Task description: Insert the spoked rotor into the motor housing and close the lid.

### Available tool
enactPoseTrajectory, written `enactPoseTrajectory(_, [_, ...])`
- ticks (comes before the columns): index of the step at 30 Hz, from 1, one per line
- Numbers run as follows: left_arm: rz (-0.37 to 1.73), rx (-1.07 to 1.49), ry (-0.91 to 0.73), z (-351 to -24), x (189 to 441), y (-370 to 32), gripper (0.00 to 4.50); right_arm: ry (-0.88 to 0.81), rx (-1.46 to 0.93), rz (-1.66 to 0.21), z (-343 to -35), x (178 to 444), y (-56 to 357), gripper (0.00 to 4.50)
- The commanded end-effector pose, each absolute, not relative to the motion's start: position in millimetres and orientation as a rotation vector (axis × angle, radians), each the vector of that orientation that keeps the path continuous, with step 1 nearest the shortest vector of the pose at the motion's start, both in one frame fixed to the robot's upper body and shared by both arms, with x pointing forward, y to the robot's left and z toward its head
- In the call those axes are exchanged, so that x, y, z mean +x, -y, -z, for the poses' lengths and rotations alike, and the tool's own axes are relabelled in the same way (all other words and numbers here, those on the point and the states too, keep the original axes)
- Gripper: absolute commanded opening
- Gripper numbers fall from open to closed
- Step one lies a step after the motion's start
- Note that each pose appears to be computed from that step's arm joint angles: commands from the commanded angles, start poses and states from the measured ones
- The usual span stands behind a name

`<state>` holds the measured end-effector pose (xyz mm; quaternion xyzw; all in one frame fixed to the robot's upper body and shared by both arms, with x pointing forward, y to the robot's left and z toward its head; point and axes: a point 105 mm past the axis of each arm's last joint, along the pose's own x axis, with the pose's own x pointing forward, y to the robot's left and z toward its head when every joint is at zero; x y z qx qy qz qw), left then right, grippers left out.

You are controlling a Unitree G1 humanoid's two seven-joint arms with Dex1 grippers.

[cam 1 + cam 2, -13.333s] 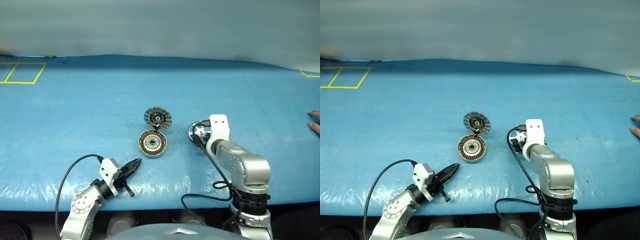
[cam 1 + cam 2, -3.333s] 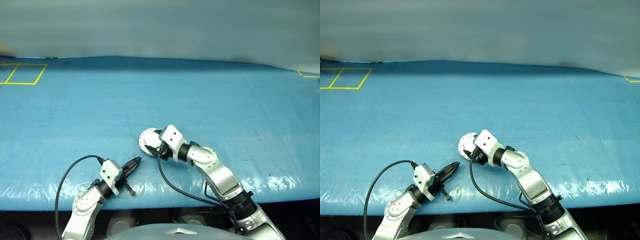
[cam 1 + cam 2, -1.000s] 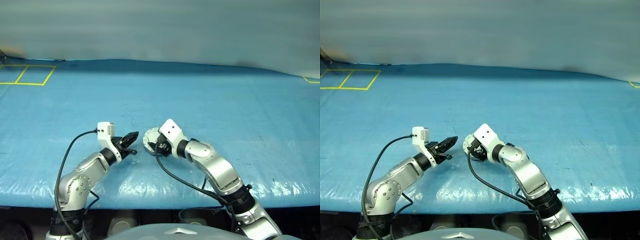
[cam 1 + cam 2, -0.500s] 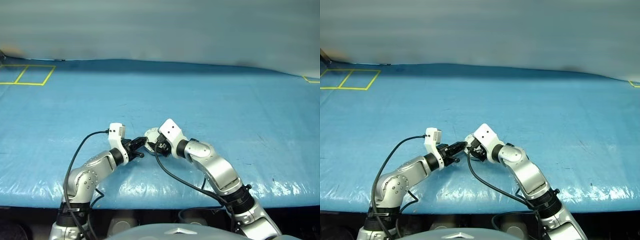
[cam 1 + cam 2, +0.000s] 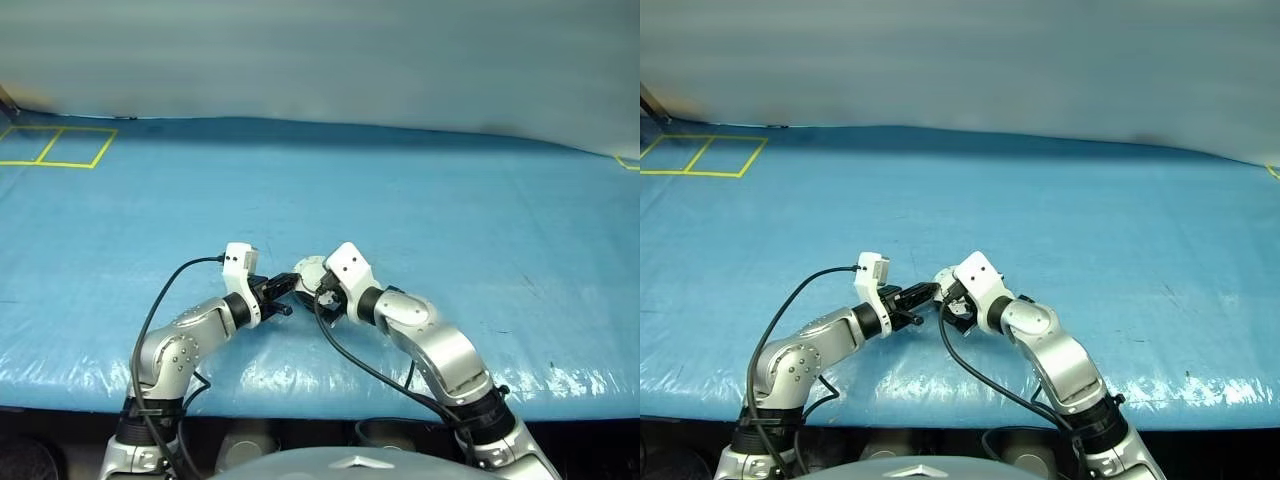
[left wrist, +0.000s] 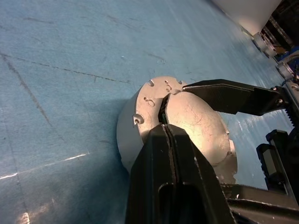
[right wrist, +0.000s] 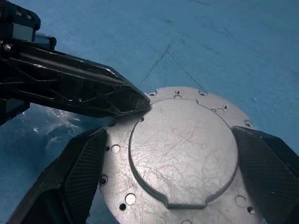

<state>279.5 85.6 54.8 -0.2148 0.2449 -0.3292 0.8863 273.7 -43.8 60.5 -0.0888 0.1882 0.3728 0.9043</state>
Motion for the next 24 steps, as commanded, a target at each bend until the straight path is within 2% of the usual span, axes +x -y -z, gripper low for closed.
enactPoseTrajectory(1, [0.696,-0.426,-0.545,-47,275,-84,0.0,-0.496,-0.036,-0.695,-50,262,66,4.45])
enactPoseTrajectory(7, [0.715,-0.409,-0.524,-50,277,-84,0.0,-0.449,0.306,-0.581,-77,260,82,4.45])
enactPoseTrajectory(12, [0.724,-0.401,-0.518,-50,278,-83,0.0,-0.53,0.526,-0.517,-66,257,82,4.45])
enactPoseTrajectory(19, [0.721,-0.395,-0.511,-50,278,-83,0.0,-0.604,0.835,-0.524,-56,255,65,4.45])
enactPoseTrajectory(22, [0.717,-0.395,-0.509,-49,278,-84,0.0,-0.613,0.968,-0.56,-58,253,58,3.88])
enactPoseTrajectory(24, [0.713,-0.396,-0.508,-49,278,-84,0.0,-0.628,1.033,-0.57,-57,253,56,3.24])
